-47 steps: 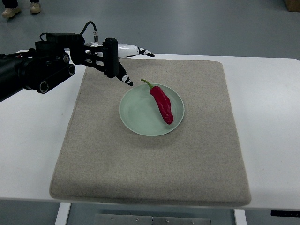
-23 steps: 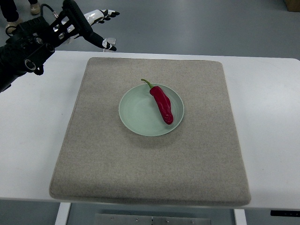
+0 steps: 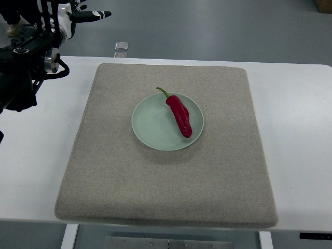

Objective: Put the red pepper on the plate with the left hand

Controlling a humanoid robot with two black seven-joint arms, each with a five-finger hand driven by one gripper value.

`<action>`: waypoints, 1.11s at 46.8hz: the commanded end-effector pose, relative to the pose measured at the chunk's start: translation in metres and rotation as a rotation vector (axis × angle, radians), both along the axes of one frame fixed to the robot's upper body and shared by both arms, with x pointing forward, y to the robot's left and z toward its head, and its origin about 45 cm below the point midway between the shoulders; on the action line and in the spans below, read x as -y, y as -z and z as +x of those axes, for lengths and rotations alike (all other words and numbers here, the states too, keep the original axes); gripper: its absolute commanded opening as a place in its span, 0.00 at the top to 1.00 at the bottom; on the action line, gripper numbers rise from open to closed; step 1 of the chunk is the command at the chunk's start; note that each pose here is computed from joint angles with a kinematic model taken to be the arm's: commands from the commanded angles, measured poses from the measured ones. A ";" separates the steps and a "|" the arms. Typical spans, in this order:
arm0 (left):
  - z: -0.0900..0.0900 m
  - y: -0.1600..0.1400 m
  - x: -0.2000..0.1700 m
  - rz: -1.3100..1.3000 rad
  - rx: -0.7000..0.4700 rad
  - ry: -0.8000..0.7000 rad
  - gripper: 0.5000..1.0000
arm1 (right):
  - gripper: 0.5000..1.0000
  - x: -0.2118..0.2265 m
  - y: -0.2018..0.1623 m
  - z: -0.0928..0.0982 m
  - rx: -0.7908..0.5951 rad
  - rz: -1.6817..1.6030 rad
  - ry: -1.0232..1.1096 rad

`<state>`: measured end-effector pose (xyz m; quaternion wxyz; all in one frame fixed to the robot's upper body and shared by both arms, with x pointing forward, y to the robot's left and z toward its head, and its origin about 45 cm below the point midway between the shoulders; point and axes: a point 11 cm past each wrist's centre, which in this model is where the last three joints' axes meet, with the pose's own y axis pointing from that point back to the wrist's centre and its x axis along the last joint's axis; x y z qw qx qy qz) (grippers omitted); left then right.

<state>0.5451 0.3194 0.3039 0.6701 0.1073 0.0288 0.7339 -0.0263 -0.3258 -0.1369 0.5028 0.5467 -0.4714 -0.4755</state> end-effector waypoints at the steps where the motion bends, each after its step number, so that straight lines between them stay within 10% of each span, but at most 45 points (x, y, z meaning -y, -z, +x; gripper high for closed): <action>1: -0.001 0.004 -0.002 -0.070 -0.024 -0.032 0.01 | 0.14 0.000 0.000 0.001 0.001 0.000 -0.001; 52: -0.014 0.036 0.003 -0.627 0.183 0.106 0.02 | 0.14 0.000 0.000 0.000 0.000 0.000 0.000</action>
